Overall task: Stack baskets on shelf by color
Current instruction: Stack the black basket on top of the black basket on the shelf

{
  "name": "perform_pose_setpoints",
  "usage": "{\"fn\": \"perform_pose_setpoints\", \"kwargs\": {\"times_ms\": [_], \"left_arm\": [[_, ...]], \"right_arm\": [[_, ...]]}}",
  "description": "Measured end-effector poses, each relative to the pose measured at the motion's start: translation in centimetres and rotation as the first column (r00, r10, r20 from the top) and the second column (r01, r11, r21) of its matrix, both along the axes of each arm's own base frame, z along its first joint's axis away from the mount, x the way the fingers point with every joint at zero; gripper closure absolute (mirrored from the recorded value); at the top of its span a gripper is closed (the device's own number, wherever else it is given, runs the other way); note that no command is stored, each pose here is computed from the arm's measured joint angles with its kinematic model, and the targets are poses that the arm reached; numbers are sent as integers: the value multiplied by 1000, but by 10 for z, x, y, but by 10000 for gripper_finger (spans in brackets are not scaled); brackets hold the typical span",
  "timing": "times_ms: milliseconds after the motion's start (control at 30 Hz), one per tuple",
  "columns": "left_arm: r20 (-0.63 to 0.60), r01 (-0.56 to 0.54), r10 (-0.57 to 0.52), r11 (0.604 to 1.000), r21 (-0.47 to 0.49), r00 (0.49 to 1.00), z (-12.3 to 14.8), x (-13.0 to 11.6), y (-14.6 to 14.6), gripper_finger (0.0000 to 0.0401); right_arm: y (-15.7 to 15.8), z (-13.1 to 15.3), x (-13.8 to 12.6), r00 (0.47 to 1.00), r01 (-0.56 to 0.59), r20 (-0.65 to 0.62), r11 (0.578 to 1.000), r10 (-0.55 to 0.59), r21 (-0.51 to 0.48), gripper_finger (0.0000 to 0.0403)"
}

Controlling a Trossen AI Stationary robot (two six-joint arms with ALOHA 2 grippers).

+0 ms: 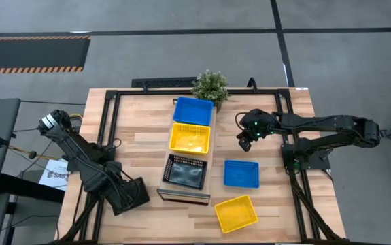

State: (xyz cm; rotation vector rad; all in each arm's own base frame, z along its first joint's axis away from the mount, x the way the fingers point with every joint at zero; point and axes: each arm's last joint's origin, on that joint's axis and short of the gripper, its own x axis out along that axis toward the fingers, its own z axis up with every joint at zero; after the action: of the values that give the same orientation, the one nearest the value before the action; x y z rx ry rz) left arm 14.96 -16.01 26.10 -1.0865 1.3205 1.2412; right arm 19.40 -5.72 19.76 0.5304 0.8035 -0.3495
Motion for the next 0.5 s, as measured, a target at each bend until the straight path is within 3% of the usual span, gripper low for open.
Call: {"fn": "perform_pose_setpoints", "kwargs": {"times_ms": [100, 200, 267, 367, 500], "left_arm": [[-14, -18, 18, 999, -31, 1000, 0, 0, -2, 270], [45, 131, -129, 990, -53, 991, 0, 1, -7, 259], [162, 307, -297, 951, -36, 941, -1, 7, -12, 254], [303, 523, -499, 852, 2, 812, 1, 16, -21, 253], [314, 578, -547, 816, -7, 776, -8, 26, -28, 256]], "right_arm": [[0, 0, 0, 1000, -1, 0, 1000, 1, -1, 396], [0, 0, 0, 1000, -10, -1, 1000, 10, -9, 396], [0, 0, 0, 1000, -21, -3, 1000, 21, -20, 396], [-1, 0, 0, 1000, -25, -5, 999, 25, -27, 396], [-2, 0, -1, 1000, -21, -5, 999, 21, -27, 396]]}}
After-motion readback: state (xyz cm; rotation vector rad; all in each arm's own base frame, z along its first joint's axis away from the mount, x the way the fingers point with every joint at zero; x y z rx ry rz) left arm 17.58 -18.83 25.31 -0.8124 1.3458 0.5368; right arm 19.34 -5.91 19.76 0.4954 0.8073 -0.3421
